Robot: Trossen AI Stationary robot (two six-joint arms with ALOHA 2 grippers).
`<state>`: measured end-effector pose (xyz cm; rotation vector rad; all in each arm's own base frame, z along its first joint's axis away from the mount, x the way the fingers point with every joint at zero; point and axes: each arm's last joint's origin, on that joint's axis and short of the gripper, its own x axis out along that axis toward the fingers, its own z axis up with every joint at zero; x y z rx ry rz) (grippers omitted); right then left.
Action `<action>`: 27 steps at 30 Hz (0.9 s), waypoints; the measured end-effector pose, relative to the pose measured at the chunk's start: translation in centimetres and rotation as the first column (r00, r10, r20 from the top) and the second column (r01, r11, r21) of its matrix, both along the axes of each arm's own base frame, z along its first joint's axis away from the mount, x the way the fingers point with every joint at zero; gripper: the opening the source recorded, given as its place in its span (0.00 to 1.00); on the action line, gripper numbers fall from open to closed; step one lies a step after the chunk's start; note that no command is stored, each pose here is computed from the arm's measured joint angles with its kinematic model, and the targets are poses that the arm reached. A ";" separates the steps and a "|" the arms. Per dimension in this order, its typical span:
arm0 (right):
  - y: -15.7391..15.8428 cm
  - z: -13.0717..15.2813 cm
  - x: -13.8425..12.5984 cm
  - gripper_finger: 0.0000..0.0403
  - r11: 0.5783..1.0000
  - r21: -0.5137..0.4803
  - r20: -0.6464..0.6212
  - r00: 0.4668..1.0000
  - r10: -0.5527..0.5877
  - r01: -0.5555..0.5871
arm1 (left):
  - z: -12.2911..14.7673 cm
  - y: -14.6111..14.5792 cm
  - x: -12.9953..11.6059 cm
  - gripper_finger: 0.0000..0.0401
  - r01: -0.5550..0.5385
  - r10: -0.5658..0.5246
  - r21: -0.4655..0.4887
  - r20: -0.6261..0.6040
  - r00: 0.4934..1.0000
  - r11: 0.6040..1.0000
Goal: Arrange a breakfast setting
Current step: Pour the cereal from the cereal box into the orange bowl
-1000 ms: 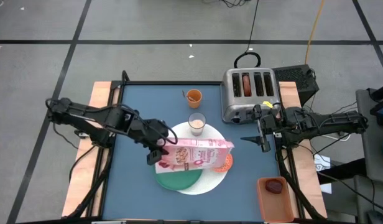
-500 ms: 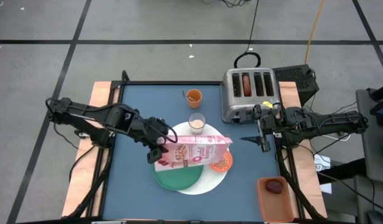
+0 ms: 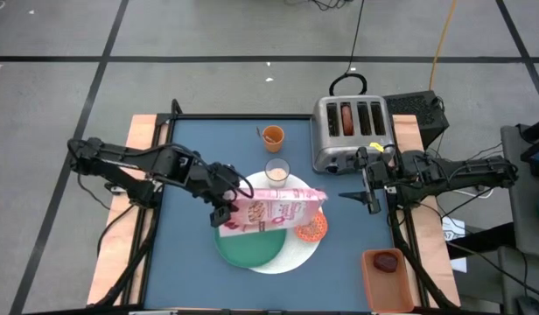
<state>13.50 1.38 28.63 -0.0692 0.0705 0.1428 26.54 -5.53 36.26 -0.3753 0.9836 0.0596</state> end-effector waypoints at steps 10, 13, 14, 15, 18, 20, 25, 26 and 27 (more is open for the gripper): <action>0.0 0.0 0.0 0.67 1.000 -0.006 0.001 1.000 0.000 0.000 | 0.0 0.1 0.0 0.55 0.006 -0.006 -0.009 -0.002 1.000 1.000; 0.0 0.0 0.0 0.67 1.000 -0.004 0.001 1.000 0.000 0.000 | 0.0 0.1 0.0 0.55 0.003 -0.003 -0.015 -0.003 1.000 1.000; 0.0 0.0 0.0 0.67 1.000 -0.004 0.001 1.000 0.000 0.000 | 0.0 0.1 0.0 0.55 -0.001 0.001 -0.015 -0.004 1.000 1.000; 0.0 0.0 0.0 0.67 1.000 -0.004 0.000 1.000 0.000 0.000 | 0.0 0.1 0.0 0.55 -0.004 0.004 -0.016 -0.004 1.000 1.000; 0.0 0.0 0.0 0.67 1.000 -0.004 0.001 1.000 0.000 0.000 | 0.0 0.0 0.0 0.55 -0.002 0.002 -0.015 -0.004 1.000 1.000; 0.0 0.0 0.0 0.67 1.000 -0.004 0.001 1.000 0.000 0.000 | 0.0 -0.1 0.0 0.55 0.002 -0.002 -0.017 -0.004 1.000 1.000; 0.0 0.0 0.0 0.67 1.000 -0.005 0.000 1.000 0.000 0.000 | 0.0 0.0 0.0 0.55 0.015 -0.015 -0.007 -0.003 1.000 1.000; 0.0 0.0 0.0 0.67 1.000 -0.004 0.001 1.000 0.000 0.000 | 0.0 -0.1 0.0 0.55 0.016 -0.016 -0.009 -0.005 1.000 1.000; 0.0 0.0 0.0 0.67 1.000 -0.004 0.001 1.000 0.000 0.000 | -0.1 -0.1 0.0 0.55 0.017 -0.017 -0.019 -0.011 1.000 1.000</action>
